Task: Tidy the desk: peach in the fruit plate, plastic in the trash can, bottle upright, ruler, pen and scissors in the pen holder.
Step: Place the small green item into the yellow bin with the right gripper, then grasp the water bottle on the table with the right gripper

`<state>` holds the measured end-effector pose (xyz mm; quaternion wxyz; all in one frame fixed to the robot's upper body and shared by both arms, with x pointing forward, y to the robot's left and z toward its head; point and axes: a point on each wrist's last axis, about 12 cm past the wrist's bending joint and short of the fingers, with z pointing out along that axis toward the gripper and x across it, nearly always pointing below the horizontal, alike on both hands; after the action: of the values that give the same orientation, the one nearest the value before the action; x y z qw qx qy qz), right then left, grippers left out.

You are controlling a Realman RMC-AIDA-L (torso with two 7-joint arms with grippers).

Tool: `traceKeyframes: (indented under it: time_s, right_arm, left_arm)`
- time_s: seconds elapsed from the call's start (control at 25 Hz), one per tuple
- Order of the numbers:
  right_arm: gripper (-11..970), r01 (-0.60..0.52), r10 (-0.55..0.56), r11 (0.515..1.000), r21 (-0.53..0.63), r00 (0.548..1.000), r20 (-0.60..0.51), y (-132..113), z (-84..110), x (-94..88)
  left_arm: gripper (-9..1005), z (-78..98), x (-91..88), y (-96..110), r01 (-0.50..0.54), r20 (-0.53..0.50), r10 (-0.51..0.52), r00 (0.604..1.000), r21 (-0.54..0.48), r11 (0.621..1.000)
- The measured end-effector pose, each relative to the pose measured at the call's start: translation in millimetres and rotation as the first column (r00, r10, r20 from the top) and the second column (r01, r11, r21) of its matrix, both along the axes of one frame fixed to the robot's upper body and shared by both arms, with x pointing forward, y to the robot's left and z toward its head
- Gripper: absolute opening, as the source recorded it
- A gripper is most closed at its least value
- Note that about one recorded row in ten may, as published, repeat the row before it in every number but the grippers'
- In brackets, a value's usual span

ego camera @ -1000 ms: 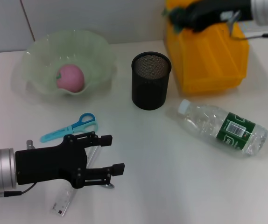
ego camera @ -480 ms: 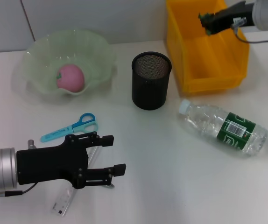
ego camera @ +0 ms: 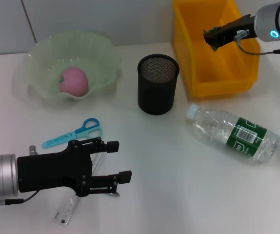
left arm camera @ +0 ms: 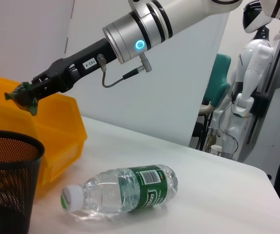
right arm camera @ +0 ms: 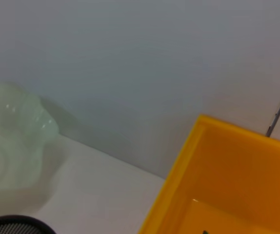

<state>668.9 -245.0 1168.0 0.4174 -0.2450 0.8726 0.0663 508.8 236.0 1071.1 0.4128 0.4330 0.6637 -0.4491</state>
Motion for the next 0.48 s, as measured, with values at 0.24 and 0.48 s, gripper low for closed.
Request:
traceKeyframes:
  time_s: [0.24,0.48]
  right_arm:
    - [226,0.008,-0.008,1.0,0.002,1.0,0.0,-1.4,-1.0,-0.4]
    - [570,0.014,-0.014,1.0,0.005,1.0,0.007,-3.2,-0.3,-1.3]
  left_arm:
    - [809,0.0,-0.1,0.0,0.001,0.0,-0.001,1.0,0.0,1.0]
    - [809,0.1,-0.3,0.4,0.002,-0.002,-0.002,1.0,0.001,1.0]
